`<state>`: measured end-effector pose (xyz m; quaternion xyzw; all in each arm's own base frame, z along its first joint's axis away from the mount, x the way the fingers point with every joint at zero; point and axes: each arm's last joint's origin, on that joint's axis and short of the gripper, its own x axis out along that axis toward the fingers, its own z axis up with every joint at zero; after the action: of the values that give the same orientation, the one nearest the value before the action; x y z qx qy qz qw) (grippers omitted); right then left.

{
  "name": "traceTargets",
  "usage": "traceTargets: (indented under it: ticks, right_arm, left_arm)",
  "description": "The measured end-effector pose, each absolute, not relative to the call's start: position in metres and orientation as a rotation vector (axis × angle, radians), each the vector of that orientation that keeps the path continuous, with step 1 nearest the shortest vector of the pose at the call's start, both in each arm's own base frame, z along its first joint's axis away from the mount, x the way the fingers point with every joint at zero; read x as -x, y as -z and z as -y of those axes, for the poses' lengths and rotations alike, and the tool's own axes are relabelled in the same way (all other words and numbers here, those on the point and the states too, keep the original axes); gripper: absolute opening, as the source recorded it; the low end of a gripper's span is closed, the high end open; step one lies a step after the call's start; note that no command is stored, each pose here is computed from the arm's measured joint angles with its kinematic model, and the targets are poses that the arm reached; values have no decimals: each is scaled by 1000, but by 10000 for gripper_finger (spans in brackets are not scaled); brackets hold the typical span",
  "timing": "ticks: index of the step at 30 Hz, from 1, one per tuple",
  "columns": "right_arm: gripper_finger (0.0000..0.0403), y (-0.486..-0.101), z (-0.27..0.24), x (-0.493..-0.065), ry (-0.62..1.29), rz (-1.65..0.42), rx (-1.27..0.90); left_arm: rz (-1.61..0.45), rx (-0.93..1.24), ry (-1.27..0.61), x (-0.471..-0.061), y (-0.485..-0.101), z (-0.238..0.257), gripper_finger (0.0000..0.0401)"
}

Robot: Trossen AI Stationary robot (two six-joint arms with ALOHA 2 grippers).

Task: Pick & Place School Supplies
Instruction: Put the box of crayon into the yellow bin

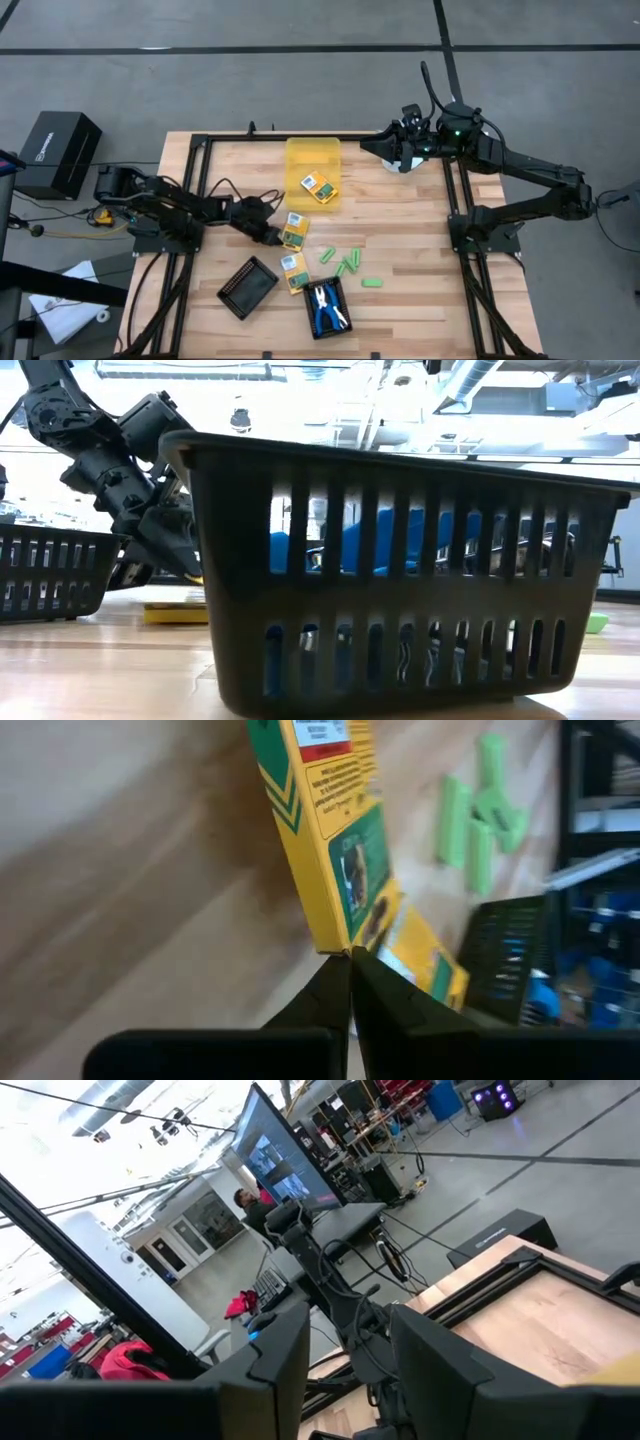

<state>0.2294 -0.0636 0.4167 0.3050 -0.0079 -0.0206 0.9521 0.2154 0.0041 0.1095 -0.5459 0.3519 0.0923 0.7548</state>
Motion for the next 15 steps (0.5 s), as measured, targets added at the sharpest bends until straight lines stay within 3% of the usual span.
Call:
traceTargets:
  ticks: [15]
  right_arm:
    - [137, -417, 64, -229, 42, 16, -614]
  left_arm:
    - [-688, 1263, -55, -215, -134, 0, 0]
